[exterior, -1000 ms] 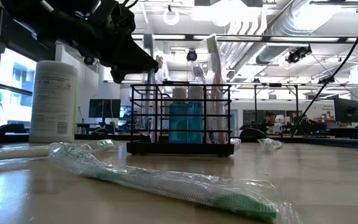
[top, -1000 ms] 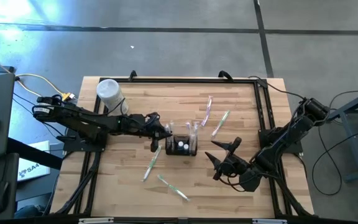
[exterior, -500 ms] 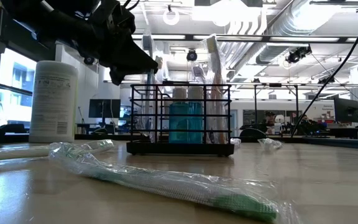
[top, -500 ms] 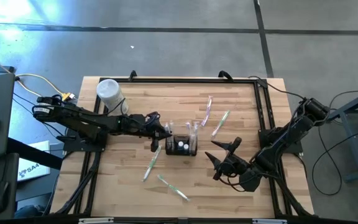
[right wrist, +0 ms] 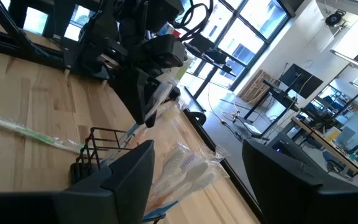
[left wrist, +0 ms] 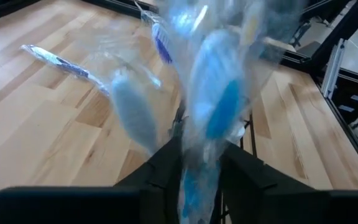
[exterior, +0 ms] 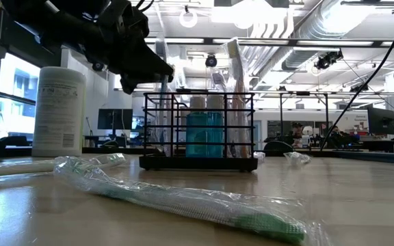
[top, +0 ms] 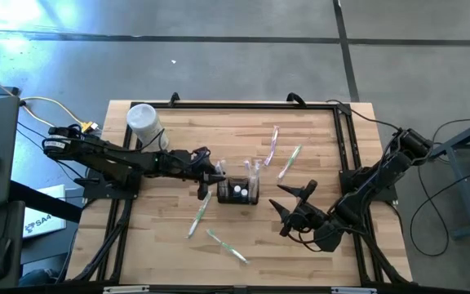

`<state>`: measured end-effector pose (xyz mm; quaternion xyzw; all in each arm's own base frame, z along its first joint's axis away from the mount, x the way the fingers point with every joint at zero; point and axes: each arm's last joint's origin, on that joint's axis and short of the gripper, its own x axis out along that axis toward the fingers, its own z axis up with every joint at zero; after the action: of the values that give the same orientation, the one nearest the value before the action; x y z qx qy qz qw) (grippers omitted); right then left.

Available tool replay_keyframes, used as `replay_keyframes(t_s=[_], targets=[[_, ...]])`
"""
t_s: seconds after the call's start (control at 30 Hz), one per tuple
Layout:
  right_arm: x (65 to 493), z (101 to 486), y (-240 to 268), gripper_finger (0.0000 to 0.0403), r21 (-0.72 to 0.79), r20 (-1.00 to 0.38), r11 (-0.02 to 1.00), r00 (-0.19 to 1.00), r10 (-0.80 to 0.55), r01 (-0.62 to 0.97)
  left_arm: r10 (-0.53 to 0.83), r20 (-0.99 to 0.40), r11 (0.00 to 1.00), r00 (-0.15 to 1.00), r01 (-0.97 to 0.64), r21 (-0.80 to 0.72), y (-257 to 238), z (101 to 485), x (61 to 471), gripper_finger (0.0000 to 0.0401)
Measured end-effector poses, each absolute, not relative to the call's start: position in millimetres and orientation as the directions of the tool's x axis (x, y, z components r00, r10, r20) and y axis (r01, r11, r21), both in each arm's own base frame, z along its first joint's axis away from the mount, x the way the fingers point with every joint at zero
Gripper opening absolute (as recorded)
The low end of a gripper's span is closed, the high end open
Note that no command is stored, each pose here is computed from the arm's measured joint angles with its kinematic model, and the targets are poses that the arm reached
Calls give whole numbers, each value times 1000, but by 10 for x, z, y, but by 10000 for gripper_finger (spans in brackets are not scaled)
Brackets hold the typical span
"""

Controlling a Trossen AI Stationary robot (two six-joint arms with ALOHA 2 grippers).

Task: Pick & Place toothbrushing station
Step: Put the blue toothbrush into the black mesh

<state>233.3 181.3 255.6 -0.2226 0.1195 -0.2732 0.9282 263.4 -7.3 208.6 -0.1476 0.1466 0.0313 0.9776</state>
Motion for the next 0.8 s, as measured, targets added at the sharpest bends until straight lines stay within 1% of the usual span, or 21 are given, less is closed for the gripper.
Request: replay_keyframes(t_s=[0.23, 0.37, 0.5, 0.6, 0.7, 0.8], targets=[[2333, 2556, 1813, 236, -478, -100, 752, 822, -560, 454, 31, -295, 954, 955, -116, -276, -69, 2087, 2634, 191], [2332, 2556, 1814, 236, -478, -100, 752, 823, -560, 453, 31, -270, 954, 962, -109, -280, -69, 2112, 2641, 228], [2332, 2555, 1813, 236, -479, -101, 752, 823, -560, 453, 31, -257, 954, 966, -105, -280, -69, 2168, 2654, 236], [2331, 2553, 1813, 236, -481, -101, 751, 822, -560, 452, 32, -277, 961, 960, -106, -257, -70, 2225, 2683, 237], [2330, 2547, 1812, 236, -485, -103, 750, 822, -560, 450, 40, -331, 965, 943, -122, -231, -69, 2285, 2716, 237], [2330, 2546, 1811, 236, -487, -103, 749, 822, -560, 449, 113, -432, 965, 895, -203, -169, -51, 2358, 2737, 237]])
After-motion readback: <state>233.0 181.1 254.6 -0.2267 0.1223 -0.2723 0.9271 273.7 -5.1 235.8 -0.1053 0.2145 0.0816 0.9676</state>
